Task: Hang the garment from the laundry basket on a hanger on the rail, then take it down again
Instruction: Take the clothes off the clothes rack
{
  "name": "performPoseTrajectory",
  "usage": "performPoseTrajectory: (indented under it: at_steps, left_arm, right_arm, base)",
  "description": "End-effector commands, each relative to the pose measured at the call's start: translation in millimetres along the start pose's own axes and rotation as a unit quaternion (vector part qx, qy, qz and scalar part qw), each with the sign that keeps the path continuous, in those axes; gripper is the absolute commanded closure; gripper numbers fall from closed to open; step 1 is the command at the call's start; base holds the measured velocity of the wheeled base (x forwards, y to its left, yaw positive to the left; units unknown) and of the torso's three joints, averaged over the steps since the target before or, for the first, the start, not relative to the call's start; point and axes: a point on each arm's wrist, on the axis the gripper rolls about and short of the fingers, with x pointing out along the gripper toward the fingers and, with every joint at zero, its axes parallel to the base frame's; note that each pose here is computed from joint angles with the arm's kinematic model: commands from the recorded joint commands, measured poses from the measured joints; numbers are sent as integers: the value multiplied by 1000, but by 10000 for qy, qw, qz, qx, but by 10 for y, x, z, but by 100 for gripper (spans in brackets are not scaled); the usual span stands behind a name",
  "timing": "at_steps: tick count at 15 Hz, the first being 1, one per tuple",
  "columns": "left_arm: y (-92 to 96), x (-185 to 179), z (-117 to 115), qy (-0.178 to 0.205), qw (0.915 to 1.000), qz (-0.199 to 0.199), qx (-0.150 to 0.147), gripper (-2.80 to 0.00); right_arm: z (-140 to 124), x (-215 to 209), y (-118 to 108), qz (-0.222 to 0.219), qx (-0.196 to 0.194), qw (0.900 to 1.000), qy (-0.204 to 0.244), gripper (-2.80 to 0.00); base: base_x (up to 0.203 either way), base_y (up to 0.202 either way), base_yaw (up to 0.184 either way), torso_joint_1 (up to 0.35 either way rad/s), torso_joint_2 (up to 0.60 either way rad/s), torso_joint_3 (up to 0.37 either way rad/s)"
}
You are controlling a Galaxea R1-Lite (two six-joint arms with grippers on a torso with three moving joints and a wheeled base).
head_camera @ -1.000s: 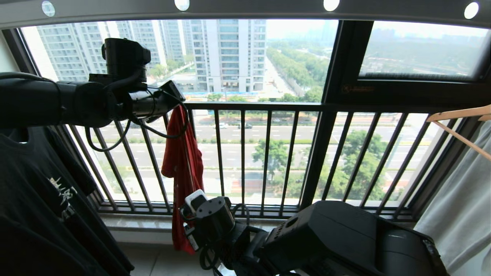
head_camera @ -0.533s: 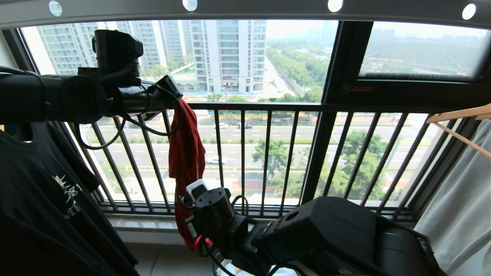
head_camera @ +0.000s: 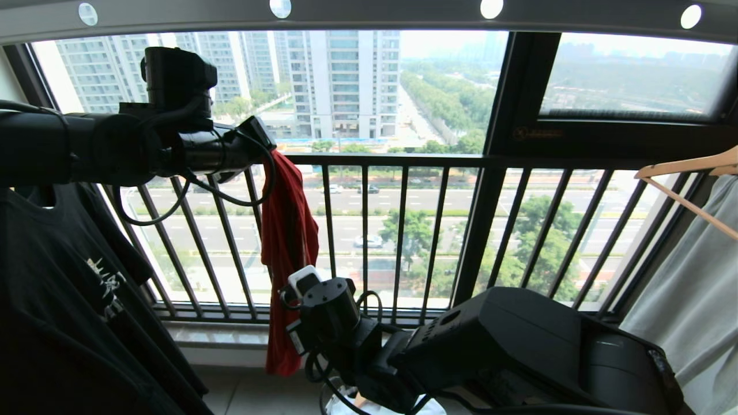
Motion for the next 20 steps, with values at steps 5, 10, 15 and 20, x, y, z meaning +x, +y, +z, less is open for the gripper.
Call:
performPoseTrajectory:
  at_steps: [5, 10, 15, 20]
  left_arm:
    - [127, 243, -210, 504, 9985, 218, 71, 0]
    - [133, 238, -221, 532, 9982, 212, 182, 0]
    - [58, 111, -238, 687, 9974, -69, 184, 0]
    - [-19, 92, -351, 845, 9960, -148, 239, 0]
  right_arm:
    - [184, -593, -297, -77, -132, 9998, 124, 0]
    - [173, -1115, -511, -72, -732, 9965, 404, 0]
    - [-101, -1399, -521, 462, -1622, 9820, 847, 0]
    - [-135, -1484, -366, 691, -1737, 9787, 848, 0]
  base:
    - [0, 0, 0, 0, 0, 0]
    - [0, 0, 0, 0, 0, 0]
    - [0, 0, 0, 0, 0, 0]
    - [0, 0, 0, 0, 0, 0]
